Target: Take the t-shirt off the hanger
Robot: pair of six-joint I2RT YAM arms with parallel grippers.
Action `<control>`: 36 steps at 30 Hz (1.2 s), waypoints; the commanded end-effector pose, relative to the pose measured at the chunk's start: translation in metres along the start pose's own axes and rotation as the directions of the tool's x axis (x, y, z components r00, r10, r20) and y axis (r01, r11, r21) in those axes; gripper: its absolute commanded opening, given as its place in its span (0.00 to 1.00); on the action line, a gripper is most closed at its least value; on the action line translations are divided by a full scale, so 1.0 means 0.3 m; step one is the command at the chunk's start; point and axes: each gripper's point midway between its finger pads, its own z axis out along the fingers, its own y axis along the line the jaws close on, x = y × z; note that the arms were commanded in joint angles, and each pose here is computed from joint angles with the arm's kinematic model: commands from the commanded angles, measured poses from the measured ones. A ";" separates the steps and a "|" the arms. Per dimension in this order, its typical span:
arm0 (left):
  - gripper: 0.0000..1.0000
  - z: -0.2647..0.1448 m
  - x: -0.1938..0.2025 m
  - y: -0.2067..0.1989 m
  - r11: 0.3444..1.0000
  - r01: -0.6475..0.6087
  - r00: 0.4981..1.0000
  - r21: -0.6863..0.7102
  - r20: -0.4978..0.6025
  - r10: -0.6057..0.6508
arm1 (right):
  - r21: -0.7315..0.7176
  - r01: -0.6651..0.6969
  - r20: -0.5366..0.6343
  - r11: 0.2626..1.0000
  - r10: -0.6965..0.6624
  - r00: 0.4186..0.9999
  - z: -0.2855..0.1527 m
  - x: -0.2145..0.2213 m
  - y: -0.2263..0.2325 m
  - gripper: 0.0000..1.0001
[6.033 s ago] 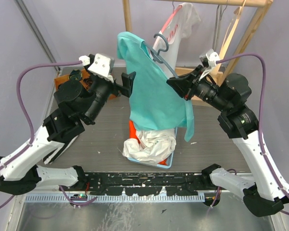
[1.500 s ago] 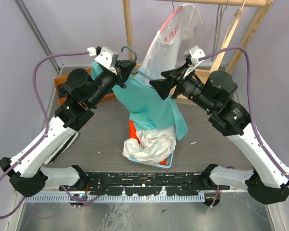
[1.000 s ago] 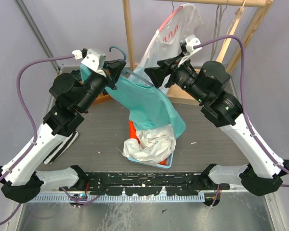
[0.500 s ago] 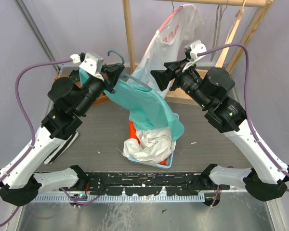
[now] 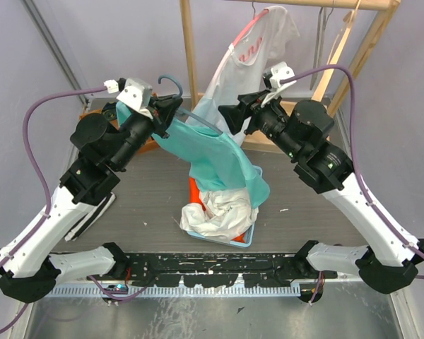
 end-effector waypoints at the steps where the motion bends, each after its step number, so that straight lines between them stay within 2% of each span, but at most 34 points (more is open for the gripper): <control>1: 0.00 -0.011 -0.070 0.003 1.000 0.016 0.998 -0.001 0.055 -0.016 | 0.035 -0.001 0.104 0.999 -0.003 0.995 0.024 -0.127 -0.009 0.66; 6: 0.00 -0.008 -0.077 -0.002 1.000 0.022 0.998 0.005 0.057 -0.022 | 0.090 0.047 0.123 0.995 -0.058 0.991 0.060 -0.176 -0.039 0.66; 14: 0.00 -0.001 -0.061 -0.004 1.000 0.027 0.999 0.007 0.045 -0.027 | 0.137 0.100 0.177 0.986 -0.124 0.976 0.004 -0.200 -0.072 0.67; 20: 0.00 0.012 -0.049 -0.009 0.999 0.032 0.999 0.009 0.037 -0.032 | 0.126 0.098 0.169 0.987 -0.118 0.978 0.016 -0.189 -0.065 0.67; 36: 0.00 0.008 -0.048 -0.005 0.999 0.037 0.999 0.003 0.036 -0.037 | 0.113 0.205 0.133 0.972 -0.219 0.967 0.115 -0.220 -0.055 0.67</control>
